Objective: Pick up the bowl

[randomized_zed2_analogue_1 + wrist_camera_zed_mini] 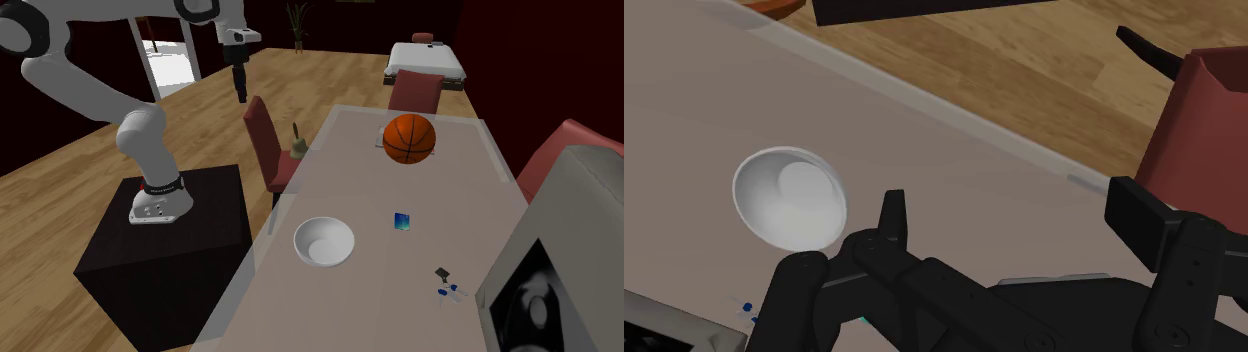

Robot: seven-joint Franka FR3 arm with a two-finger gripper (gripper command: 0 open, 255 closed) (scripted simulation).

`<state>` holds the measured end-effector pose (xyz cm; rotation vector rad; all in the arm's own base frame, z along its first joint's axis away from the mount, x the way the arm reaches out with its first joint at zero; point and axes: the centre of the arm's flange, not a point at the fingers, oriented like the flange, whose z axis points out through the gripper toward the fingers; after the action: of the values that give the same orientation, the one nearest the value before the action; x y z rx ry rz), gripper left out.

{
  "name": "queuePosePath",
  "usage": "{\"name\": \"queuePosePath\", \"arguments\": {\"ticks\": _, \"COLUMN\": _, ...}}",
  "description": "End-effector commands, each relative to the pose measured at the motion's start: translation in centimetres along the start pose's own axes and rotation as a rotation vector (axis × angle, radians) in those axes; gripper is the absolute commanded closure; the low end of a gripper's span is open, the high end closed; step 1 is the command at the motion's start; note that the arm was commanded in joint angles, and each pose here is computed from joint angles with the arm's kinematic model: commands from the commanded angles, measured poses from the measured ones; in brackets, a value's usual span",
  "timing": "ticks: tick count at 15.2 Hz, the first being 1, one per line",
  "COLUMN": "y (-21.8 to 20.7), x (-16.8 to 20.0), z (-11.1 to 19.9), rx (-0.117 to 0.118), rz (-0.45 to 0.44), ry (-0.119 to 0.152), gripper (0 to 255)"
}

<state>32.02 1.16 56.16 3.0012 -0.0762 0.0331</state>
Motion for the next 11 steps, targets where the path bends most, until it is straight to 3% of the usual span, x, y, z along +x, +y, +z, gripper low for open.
{"name": "queuePosePath", "arguments": {"ticks": 1, "y": 0.0, "x": 0.0, "z": 0.0, "rx": 0.0, "rz": 0.0, "ry": 0.0, "gripper": 0}}
{"name": "queuePosePath", "arguments": {"ticks": 11, "y": 5.5, "x": 5.7, "z": 10.6, "rx": -0.004, "rz": -0.016, "ry": -0.003, "gripper": 0}}
